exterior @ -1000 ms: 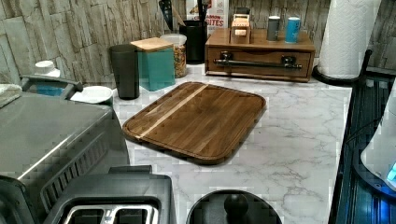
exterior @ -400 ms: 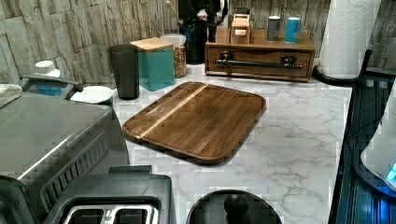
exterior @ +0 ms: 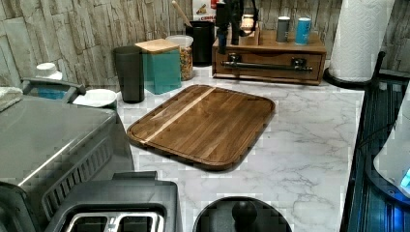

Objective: Open the drawer.

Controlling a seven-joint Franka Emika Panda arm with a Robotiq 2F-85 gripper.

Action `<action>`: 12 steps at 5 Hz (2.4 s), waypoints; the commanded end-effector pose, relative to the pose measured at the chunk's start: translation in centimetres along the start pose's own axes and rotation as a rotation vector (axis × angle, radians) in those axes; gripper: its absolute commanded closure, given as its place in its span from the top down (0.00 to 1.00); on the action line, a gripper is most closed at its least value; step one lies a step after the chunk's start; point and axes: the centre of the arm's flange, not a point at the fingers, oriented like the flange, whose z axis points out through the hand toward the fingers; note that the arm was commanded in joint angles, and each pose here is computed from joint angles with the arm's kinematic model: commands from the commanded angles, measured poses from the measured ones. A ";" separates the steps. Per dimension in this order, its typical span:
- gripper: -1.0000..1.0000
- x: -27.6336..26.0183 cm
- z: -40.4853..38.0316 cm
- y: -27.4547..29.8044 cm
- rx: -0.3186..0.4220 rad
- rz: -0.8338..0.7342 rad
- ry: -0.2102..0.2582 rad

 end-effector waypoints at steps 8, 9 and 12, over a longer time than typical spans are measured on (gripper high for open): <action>1.00 -4.4 7.8 17.1 -0.178 -0.287 0.149; 1.00 -3.8 8.7 17.1 -0.131 -0.291 0.096; 1.00 -4.0 11.7 16.5 -0.111 -0.257 0.098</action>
